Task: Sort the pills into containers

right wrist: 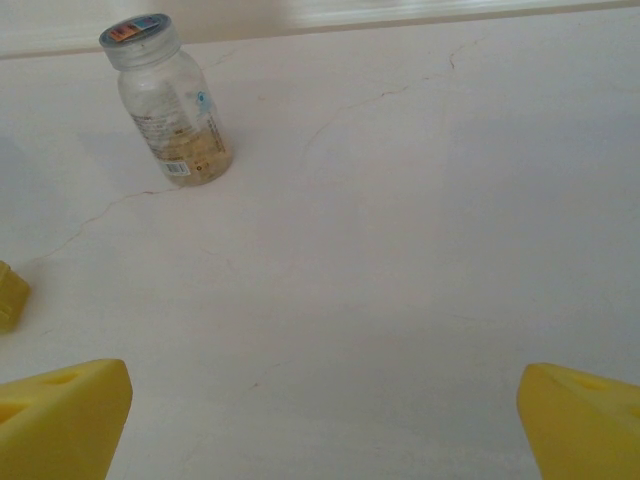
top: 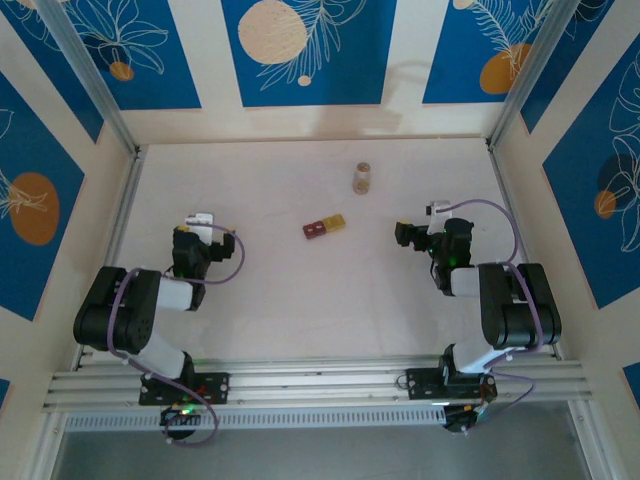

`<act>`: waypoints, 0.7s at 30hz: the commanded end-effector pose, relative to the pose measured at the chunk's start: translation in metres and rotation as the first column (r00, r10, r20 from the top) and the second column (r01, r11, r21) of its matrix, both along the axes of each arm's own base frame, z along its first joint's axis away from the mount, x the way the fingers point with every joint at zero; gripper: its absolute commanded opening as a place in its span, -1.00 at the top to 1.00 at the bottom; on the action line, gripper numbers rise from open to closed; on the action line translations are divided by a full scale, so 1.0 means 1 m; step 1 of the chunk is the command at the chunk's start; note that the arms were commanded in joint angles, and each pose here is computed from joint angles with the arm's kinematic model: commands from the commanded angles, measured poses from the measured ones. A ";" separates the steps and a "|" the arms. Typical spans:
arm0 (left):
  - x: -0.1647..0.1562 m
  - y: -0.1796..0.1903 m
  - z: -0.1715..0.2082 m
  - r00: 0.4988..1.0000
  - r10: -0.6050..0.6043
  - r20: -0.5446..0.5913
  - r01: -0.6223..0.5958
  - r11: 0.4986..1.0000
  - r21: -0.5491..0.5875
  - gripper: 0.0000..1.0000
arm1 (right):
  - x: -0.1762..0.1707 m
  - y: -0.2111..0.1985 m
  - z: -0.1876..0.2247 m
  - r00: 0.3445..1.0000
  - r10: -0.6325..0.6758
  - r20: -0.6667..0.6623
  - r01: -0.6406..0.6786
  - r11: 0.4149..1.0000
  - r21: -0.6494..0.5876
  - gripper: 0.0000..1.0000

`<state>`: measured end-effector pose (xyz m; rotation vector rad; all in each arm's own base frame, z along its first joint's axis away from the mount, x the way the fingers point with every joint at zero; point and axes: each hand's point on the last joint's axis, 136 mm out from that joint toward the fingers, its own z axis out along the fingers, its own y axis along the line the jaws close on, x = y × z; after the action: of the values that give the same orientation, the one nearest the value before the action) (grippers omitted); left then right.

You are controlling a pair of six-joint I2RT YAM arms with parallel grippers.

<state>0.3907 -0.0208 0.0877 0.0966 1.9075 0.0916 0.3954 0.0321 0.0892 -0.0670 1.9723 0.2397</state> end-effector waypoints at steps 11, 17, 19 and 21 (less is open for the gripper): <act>0.004 -0.003 0.004 1.000 -0.021 0.009 0.021 1.000 -0.002 -0.99 | 0.000 0.002 0.004 1.000 0.010 0.011 -0.010 1.000 0.010 -0.97; 0.004 -0.003 0.004 1.000 -0.021 0.010 0.021 1.000 -0.001 -0.99 | 0.000 0.002 0.005 1.000 0.010 0.012 -0.010 1.000 0.010 -0.97; 0.004 -0.003 0.004 1.000 -0.021 0.009 0.021 1.000 -0.001 -0.99 | 0.000 0.002 0.004 1.000 0.009 0.011 -0.009 1.000 0.010 -0.97; 0.005 -0.003 0.004 1.000 -0.023 0.006 0.023 1.000 -0.001 -0.99 | 0.000 0.002 0.005 1.000 0.010 0.012 -0.011 1.000 0.010 -0.98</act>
<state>0.3907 -0.0220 0.0876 0.1015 1.9074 0.0847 0.3954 0.0321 0.0892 -0.0670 1.9723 0.2397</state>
